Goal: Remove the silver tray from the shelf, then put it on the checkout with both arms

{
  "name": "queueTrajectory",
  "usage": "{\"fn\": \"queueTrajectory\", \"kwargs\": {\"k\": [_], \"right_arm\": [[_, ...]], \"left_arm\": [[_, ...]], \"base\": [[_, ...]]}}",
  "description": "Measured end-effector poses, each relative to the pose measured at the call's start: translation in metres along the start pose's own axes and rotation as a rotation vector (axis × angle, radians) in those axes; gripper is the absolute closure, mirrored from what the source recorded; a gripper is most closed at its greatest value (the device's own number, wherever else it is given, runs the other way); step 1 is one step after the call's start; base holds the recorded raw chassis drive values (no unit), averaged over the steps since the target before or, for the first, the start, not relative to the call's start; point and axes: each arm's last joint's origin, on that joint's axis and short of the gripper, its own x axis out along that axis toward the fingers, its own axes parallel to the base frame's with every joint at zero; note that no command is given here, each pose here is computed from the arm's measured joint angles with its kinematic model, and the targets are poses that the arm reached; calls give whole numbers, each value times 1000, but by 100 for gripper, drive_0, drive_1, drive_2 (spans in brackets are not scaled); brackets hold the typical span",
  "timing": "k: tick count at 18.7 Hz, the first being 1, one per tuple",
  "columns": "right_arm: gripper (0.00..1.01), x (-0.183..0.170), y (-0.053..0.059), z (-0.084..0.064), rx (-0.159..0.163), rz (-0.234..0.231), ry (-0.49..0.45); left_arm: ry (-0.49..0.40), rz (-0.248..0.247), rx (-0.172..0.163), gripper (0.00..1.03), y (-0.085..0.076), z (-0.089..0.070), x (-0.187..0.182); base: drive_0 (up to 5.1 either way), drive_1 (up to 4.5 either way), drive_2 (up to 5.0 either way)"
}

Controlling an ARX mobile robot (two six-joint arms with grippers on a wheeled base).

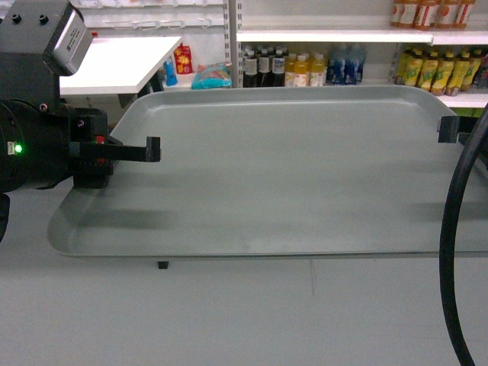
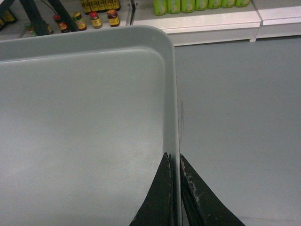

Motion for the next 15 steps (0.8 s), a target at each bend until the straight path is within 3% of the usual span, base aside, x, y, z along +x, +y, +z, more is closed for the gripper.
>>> {"fn": "queueTrajectory", "kwargs": {"k": [15], "right_arm": [[98, 0, 0, 0, 0, -1, 0]], "left_arm": [[-1, 0, -1, 99, 0, 0, 0]], "base": [[-499, 242, 242]]}}
